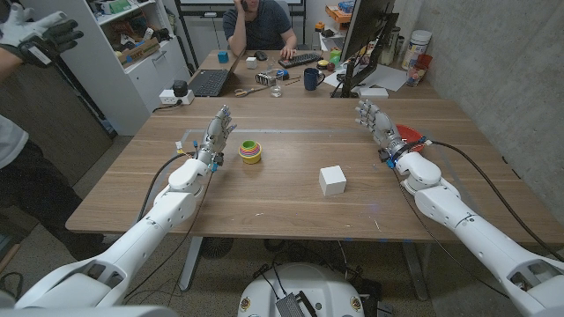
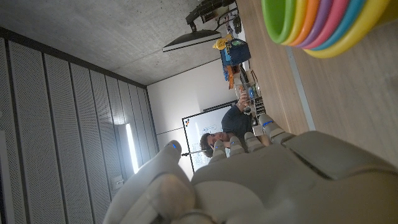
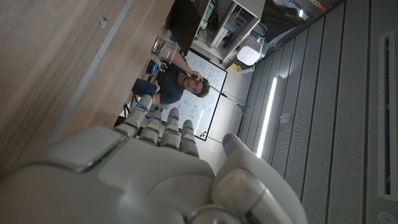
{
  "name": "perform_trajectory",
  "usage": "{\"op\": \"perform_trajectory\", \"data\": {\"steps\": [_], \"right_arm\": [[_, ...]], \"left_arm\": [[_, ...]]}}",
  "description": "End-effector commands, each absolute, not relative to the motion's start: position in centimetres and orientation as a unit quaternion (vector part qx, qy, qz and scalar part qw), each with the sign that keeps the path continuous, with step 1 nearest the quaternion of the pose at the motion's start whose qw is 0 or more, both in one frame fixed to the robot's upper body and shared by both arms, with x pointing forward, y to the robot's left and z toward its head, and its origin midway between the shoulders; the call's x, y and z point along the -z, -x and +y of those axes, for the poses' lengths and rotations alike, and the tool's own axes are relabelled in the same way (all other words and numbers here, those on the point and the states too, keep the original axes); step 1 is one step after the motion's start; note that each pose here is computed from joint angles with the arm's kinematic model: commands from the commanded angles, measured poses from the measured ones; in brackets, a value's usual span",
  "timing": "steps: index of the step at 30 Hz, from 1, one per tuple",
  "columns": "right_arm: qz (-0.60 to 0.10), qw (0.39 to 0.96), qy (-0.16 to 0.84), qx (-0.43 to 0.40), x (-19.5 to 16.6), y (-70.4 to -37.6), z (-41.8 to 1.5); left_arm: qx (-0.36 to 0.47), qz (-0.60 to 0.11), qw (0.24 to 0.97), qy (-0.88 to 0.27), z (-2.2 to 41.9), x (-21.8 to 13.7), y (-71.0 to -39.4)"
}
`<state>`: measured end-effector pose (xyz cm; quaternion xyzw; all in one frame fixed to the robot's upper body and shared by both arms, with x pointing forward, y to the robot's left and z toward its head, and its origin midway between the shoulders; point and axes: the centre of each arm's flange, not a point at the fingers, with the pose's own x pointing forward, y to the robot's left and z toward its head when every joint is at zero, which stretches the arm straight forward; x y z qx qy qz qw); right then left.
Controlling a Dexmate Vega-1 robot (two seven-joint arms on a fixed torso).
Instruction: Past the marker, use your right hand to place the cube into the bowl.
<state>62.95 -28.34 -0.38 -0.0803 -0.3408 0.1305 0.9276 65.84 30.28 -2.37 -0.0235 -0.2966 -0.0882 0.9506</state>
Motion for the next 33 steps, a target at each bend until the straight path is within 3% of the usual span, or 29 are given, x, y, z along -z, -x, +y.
{"op": "perform_trajectory", "data": {"steps": [1,22,33], "right_arm": [[-0.390,0.895,0.176,-0.126,-1.4,-59.1,-28.5],[-0.408,0.833,0.356,-0.113,-1.9,-52.9,-28.4],[-0.418,0.796,0.433,-0.060,-1.0,-50.0,-27.4]], "left_arm": [[0.101,-0.301,0.948,0.017,29.4,1.8,-65.9],[0.099,-0.304,0.947,0.018,29.6,0.1,-65.9],[0.109,-0.318,0.942,0.007,28.6,-1.7,-65.9]]}}
